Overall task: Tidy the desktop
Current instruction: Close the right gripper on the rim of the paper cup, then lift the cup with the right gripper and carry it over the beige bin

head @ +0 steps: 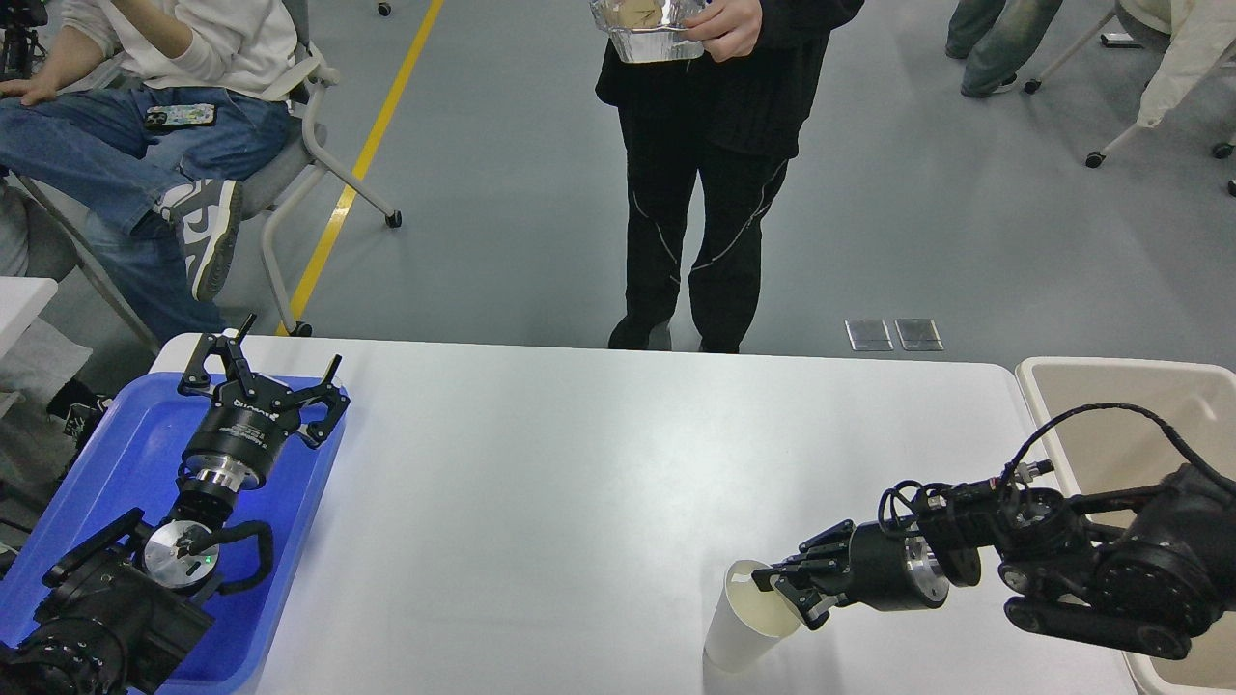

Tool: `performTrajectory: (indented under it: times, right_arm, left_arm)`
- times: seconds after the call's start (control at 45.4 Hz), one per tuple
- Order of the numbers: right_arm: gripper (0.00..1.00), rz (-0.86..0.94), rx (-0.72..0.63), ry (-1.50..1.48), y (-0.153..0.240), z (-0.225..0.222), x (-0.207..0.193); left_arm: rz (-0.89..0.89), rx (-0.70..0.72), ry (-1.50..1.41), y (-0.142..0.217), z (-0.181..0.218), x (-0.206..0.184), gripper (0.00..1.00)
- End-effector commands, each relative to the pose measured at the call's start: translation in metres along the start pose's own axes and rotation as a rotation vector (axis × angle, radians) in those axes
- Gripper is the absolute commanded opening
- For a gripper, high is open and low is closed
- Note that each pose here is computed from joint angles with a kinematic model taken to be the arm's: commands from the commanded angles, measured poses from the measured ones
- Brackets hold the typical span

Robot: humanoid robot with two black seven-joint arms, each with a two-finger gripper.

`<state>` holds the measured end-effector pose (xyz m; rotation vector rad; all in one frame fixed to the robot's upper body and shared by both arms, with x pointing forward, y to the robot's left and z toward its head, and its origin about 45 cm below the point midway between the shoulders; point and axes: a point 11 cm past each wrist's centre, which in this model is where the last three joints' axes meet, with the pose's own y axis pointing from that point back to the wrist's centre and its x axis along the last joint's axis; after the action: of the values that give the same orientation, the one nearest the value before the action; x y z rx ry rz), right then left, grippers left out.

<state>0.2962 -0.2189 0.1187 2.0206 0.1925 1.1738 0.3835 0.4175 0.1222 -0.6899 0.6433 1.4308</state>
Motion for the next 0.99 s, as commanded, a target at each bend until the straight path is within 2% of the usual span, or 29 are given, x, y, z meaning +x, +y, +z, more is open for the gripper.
performTrajectory:
  times: [0.0, 0.132, 0.308, 0.704, 0.969]
  right_arm:
    - [0.0, -0.002, -0.005, -0.02, 0.002, 0.001, 0.002]
    - [0.0, -0.001, -0.018, -0.029, 0.005, 0.005, 0.008]
    - [0.0, 0.022, -0.058, -0.008, 0.023, 0.017, 0.037]
    - [0.0, 0.062, -0.137, -0.003, 0.084, 0.027, 0.124]
    - [0.0, 0.048, -0.186, -0.015, 0.126, 0.026, 0.158]
  left_arm:
    - [0.0, 0.0, 0.0, 0.0, 0.0, 0.0, 1.0]
    - [0.0, 0.0, 0.0, 0.0, 0.0, 0.0, 1.0]
    - [0.0, 0.0, 0.0, 0.0, 0.0, 0.0, 1.0]
    - [0.0, 0.0, 0.0, 0.0, 0.0, 0.0, 1.0]
    - [0.0, 0.0, 0.0, 0.0, 0.0, 0.0, 1.0]
